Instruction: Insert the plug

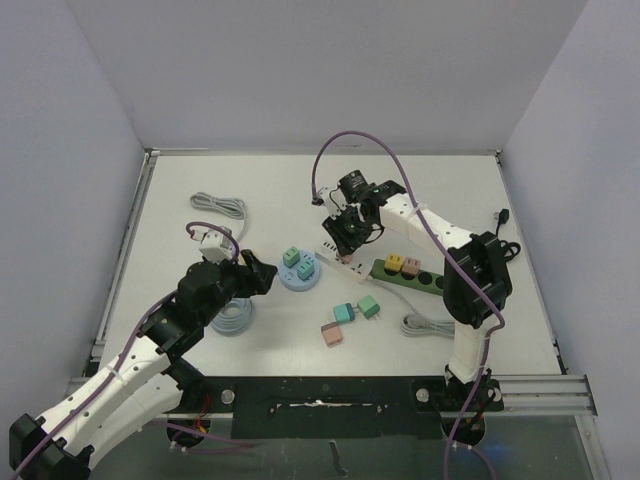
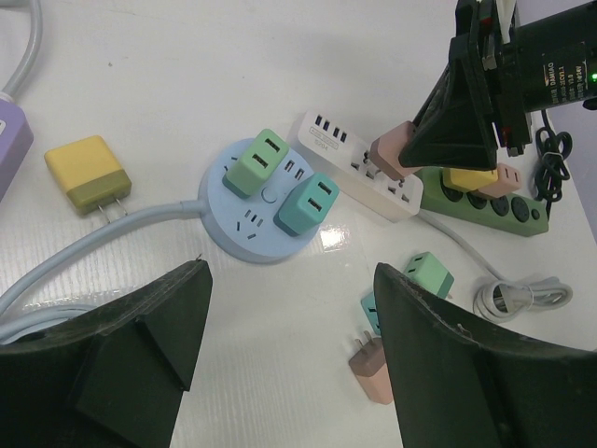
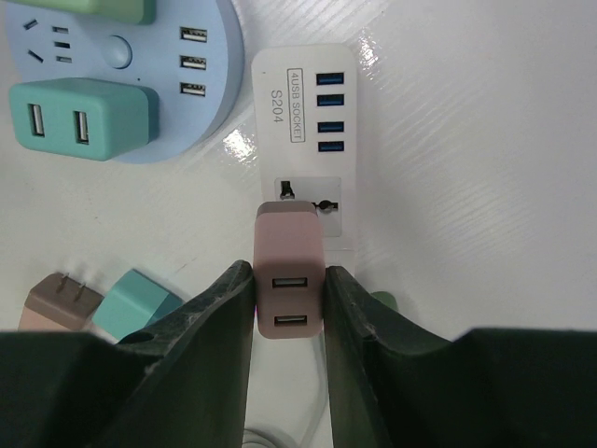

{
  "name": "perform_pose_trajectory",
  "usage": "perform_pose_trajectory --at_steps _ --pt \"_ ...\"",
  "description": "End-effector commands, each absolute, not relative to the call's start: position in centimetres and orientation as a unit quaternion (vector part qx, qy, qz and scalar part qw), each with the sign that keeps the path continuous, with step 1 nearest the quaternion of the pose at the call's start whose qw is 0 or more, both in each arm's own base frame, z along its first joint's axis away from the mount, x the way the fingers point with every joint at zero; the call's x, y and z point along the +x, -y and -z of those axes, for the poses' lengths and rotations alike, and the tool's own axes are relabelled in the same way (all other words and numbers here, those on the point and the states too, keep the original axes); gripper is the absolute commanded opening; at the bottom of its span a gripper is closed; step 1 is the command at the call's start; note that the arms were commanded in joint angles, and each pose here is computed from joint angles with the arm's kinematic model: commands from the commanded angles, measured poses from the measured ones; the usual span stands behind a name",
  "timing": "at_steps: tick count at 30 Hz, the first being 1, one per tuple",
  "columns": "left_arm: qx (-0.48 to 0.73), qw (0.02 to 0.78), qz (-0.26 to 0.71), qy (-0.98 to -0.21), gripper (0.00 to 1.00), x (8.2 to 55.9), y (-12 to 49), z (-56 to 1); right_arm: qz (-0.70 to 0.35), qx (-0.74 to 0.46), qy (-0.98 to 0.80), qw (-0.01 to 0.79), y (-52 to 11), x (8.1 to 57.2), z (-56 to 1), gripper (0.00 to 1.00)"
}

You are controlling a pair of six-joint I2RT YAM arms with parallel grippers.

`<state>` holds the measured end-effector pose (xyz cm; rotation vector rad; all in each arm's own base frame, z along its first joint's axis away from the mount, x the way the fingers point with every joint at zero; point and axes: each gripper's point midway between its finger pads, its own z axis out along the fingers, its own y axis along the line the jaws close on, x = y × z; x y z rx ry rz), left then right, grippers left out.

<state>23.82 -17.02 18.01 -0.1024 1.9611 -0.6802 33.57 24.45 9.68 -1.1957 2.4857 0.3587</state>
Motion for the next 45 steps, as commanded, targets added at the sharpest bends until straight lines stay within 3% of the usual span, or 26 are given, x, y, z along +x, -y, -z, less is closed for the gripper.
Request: perform_pose_trajectory --at_steps 1,22,35,39,45 --pt "-0.042 0.52 0.286 -0.804 0.69 24.2 17.0 -18.9 -0.142 -0.439 -0.864 0.199 -25.8 34.2 -11.2 0.0" --pt "-0.04 0.516 0.295 -0.803 0.69 24.2 17.4 -18.6 -0.07 -0.448 -0.877 0.159 -24.5 33.8 -6.8 0.04" --pt "-0.043 0.519 0.294 -0.801 0.69 24.2 17.2 -18.7 -0.029 -0.437 -0.898 0.049 -21.7 31.3 -0.1 0.0" --pt "-0.043 0.52 0.293 -0.801 0.69 24.2 17.0 -18.8 -0.014 -0.427 -0.903 0.047 -21.6 31.6 0.1 0.0" --pt "-0.041 0.527 0.291 -0.798 0.69 24.3 16.9 -19.1 -0.058 -0.395 -0.905 0.147 -24.8 33.7 -6.7 0.23"
